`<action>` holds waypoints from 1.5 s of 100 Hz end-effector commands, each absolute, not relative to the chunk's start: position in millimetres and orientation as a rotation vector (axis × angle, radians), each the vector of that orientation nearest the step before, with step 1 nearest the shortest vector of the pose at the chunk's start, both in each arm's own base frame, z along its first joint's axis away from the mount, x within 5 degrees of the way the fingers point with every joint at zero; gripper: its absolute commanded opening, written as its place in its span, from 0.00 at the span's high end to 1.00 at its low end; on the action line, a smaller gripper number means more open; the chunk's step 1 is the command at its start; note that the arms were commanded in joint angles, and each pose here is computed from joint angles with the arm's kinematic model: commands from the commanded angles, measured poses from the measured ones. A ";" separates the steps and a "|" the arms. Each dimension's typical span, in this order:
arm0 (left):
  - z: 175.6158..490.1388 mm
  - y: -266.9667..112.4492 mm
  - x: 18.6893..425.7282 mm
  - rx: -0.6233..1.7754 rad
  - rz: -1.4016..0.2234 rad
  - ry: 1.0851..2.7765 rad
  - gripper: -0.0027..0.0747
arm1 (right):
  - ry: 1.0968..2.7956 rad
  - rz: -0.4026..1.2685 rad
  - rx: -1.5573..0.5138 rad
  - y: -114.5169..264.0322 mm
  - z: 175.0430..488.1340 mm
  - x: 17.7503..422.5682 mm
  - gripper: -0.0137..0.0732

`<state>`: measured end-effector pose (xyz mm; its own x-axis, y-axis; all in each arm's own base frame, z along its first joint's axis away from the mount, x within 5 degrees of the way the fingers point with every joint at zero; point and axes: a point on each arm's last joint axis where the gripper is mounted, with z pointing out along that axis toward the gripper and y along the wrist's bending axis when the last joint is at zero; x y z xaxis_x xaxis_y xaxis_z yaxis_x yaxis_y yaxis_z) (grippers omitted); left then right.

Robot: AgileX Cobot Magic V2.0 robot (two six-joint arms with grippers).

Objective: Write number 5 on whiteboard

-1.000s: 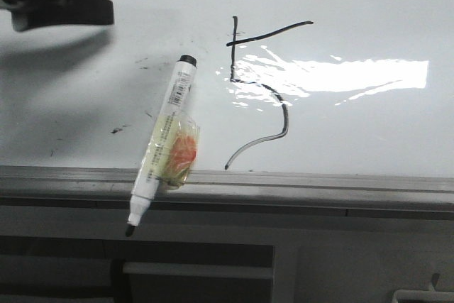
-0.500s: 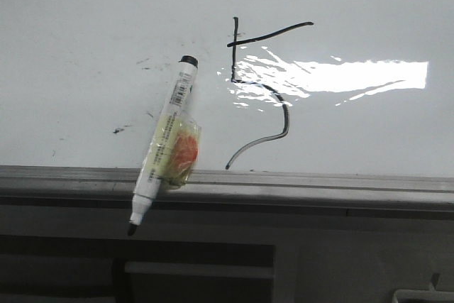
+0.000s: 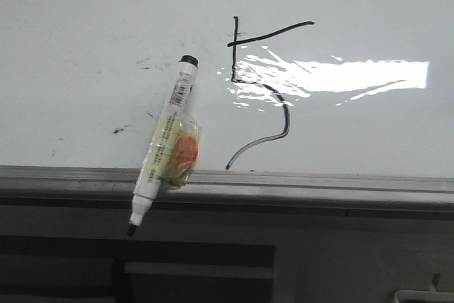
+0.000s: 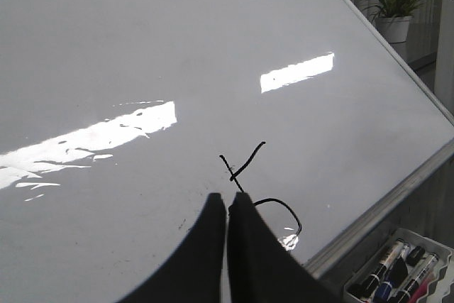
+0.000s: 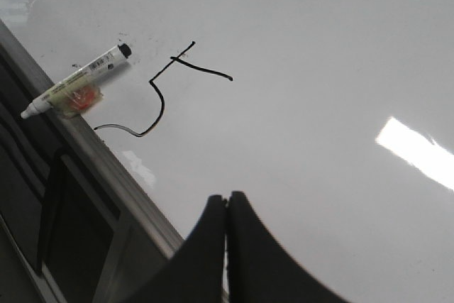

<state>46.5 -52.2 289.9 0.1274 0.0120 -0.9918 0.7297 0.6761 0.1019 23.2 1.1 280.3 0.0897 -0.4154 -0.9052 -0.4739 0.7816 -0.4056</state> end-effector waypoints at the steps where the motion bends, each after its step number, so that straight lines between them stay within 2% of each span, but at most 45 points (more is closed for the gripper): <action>1: 302.7 -49.9 48.1 0.625 -0.584 1.308 0.99 | 1.455 0.041 -0.717 1.3 292.9 23.3 0.89; 44: 297.9 -48.9 48.3 0.618 -0.574 1.303 0.99 | 1.455 0.041 -0.717 1.3 292.9 23.3 0.89; 57: 291.3 -38.6 46.3 0.605 -0.414 1.229 0.99 | 1.455 0.041 -0.717 1.3 292.9 23.3 0.89; 74: 270.5 -18.0 37.0 0.379 -0.280 1.221 0.99 | 1.455 0.041 -0.717 1.3 292.9 23.3 0.89; 95: 224.1 -10.5 50.9 0.182 -0.133 1.484 0.99 | 1.455 0.043 -0.717 1.4 292.9 23.2 0.89; 109: 201.8 -8.8 53.7 0.134 -0.118 1.565 0.99 | 1.455 0.043 -0.717 1.4 292.9 23.2 0.89; 121: 182.5 -8.8 53.0 0.150 -0.111 1.740 0.99 | 1.455 0.043 -0.717 1.4 292.9 23.2 0.89; 150: 183.5 -8.9 53.1 0.145 -0.116 1.729 0.99 | 1.455 0.043 -0.717 1.4 292.9 23.2 0.89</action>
<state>52.9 -9.0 183.8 -0.2255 0.0585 -0.9725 0.1688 0.9854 0.0201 23.4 0.8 279.2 0.0788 -0.4208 -0.9037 -0.4703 0.7836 -0.4059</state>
